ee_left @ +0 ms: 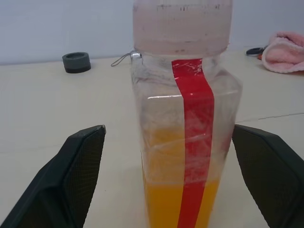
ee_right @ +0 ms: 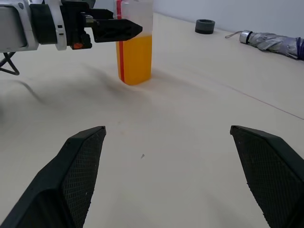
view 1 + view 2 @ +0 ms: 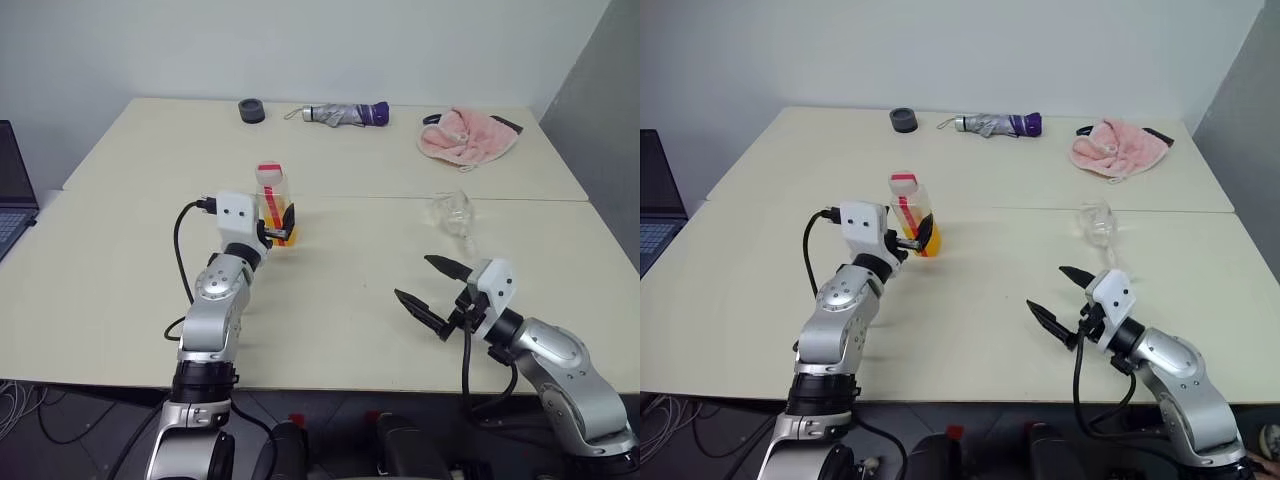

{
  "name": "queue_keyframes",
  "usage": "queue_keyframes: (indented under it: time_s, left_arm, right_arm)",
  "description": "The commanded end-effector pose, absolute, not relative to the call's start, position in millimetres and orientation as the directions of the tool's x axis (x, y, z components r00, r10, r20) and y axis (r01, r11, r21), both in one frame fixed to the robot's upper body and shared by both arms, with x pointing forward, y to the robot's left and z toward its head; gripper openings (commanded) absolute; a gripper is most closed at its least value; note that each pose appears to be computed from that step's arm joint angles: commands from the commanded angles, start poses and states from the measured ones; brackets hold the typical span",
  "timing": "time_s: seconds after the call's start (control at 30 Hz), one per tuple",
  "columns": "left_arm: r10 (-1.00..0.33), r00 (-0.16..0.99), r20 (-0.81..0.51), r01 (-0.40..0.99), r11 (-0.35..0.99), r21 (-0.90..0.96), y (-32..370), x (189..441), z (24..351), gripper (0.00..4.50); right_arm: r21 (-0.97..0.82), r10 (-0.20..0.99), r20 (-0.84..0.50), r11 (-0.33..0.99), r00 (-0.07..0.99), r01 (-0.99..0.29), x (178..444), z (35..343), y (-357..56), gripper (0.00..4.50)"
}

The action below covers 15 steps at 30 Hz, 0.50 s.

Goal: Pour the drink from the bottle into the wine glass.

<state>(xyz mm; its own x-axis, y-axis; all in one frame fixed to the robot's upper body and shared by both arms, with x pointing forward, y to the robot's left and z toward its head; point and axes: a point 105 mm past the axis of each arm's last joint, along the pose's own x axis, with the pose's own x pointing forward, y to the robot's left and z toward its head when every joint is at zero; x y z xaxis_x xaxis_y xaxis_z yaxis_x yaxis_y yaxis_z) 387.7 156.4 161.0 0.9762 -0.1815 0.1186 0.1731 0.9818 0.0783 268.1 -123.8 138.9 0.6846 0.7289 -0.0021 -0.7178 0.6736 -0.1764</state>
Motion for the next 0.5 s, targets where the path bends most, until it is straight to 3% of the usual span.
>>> queue_keyframes:
  time_s: [0.03,0.5]
  left_arm:
    - [-0.173,0.973,0.155,0.159,0.983,0.096,153.5,392.7,175.0,4.46]
    - [-0.163,0.975,0.148,0.152,0.985,0.080,143.2,403.1,189.2,4.46]
  right_arm:
    - [-0.196,0.764,0.034,0.638,0.645,-0.745,264.6,155.2,-118.3,4.50]
    - [-0.196,0.792,0.050,0.605,0.608,-0.772,266.3,174.7,-107.7,4.50]
